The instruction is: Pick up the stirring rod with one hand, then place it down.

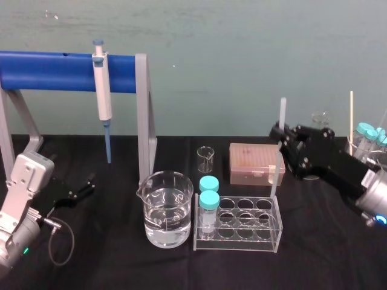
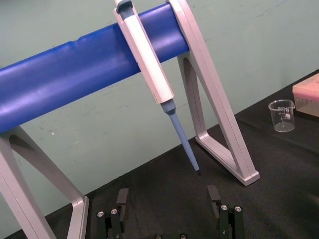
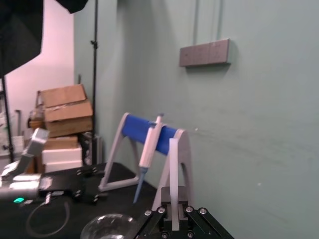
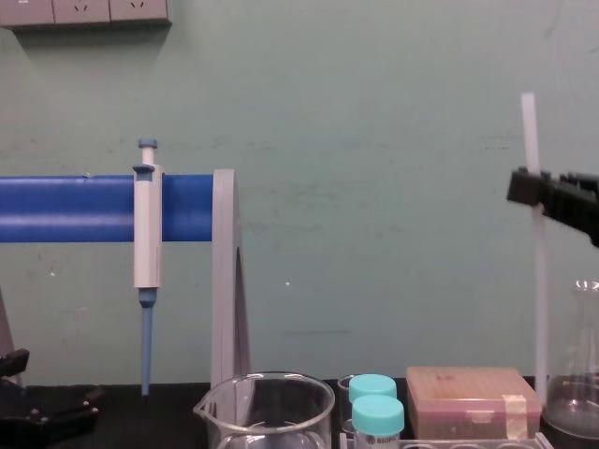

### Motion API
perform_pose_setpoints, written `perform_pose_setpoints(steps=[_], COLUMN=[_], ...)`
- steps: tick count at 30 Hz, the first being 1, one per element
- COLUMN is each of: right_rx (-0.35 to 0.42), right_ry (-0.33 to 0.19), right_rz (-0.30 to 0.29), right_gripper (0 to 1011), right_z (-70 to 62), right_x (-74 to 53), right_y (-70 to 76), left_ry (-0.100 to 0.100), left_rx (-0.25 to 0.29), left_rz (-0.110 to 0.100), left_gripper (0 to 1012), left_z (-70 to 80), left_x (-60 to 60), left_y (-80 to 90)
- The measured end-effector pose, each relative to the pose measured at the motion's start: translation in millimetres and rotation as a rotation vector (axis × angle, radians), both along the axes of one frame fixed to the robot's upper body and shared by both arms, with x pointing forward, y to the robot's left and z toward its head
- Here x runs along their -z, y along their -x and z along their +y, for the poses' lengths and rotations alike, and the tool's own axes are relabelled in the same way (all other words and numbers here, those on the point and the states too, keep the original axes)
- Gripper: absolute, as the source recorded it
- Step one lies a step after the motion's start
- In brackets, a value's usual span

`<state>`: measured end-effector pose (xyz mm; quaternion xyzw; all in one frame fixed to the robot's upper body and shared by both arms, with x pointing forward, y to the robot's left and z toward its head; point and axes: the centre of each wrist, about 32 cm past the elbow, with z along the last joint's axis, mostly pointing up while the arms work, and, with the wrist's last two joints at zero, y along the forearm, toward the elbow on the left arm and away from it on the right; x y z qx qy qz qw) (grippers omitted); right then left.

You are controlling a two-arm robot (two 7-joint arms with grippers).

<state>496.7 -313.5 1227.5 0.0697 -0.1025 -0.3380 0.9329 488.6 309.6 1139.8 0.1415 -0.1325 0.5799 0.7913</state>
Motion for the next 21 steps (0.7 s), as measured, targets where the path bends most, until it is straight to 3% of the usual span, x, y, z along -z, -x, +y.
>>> perform_pose_setpoints(steps=[9, 21], right_rx=[-0.063, -0.09], right_ry=[0.0, -0.012], right_rz=[0.055, 0.041], right_gripper=[66, 66], right_z=[-10.3, -9.5], right_x=[22.3, 38.4], right_y=[6.5, -1.5], left_ry=[0.0, 0.0], left_rx=[0.0, 0.0], left_rz=[0.0, 0.0], left_gripper=[1000, 1000], left_z=[0.0, 0.0], left_x=[0.0, 0.0], left_y=[0.0, 0.0])
